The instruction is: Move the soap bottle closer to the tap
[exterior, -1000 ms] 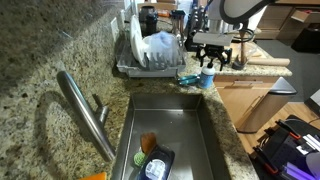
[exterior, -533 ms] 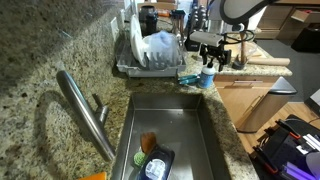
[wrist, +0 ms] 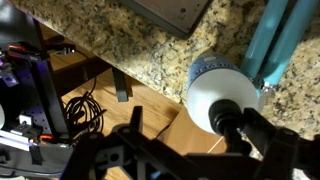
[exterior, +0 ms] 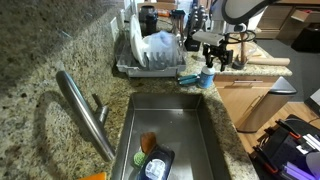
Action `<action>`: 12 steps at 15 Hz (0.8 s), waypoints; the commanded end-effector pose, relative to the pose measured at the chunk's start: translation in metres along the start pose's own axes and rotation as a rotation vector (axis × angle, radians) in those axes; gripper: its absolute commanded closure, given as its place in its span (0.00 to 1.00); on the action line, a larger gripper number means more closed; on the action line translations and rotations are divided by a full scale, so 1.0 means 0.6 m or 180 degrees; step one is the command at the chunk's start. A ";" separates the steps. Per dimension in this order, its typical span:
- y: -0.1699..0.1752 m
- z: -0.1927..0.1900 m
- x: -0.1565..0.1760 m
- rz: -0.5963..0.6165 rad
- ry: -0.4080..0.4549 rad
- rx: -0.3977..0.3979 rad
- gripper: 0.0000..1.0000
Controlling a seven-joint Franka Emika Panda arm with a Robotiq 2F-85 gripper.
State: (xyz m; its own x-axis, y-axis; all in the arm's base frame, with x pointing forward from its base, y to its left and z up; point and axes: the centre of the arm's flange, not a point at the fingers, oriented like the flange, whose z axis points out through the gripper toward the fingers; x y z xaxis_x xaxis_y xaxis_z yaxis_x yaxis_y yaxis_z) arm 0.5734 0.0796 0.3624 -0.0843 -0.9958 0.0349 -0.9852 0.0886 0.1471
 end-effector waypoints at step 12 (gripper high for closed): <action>-0.025 0.022 0.016 -0.0227 -0.0190 -0.0076 0.73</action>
State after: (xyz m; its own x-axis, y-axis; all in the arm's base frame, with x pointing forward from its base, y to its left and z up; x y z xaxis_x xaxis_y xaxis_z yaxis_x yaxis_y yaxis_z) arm 0.5804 0.0767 0.3638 -0.0364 -0.9993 -0.0080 -0.9886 0.0348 0.1462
